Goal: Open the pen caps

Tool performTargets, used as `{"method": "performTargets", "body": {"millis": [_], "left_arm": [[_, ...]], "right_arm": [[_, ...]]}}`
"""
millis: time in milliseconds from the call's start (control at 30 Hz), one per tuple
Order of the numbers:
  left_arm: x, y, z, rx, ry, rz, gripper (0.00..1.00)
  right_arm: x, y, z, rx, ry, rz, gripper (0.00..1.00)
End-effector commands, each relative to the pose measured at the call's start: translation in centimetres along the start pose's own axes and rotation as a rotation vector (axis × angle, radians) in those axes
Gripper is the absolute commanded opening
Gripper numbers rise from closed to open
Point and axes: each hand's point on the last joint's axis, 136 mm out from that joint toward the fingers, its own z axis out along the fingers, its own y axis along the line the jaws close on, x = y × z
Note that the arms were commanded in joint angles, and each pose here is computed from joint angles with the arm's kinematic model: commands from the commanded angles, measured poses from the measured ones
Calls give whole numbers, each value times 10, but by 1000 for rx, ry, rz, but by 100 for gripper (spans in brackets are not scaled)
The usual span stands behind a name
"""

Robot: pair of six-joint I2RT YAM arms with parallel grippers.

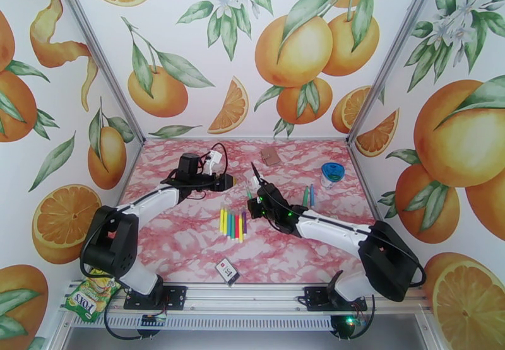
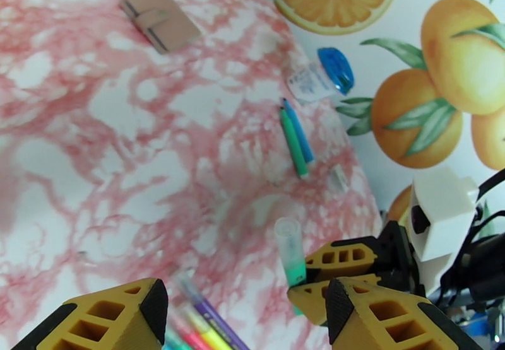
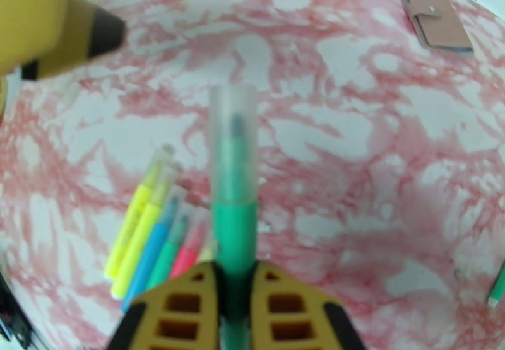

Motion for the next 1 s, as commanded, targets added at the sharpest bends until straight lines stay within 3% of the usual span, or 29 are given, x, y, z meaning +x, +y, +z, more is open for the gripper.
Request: {"method": "performTargets", "body": {"millis": [0, 500, 967], "left_arm": [[-15, -22, 5, 84, -18, 46, 69], [-9, -49, 31, 172, 39, 68, 62], [-7, -59, 38, 200, 62, 68, 44]], "right_arm": [[-21, 12, -9, -66, -82, -15, 13], [-33, 27, -16, -125, -117, -49, 13], [-41, 28, -20, -128, -141, -64, 13]]}}
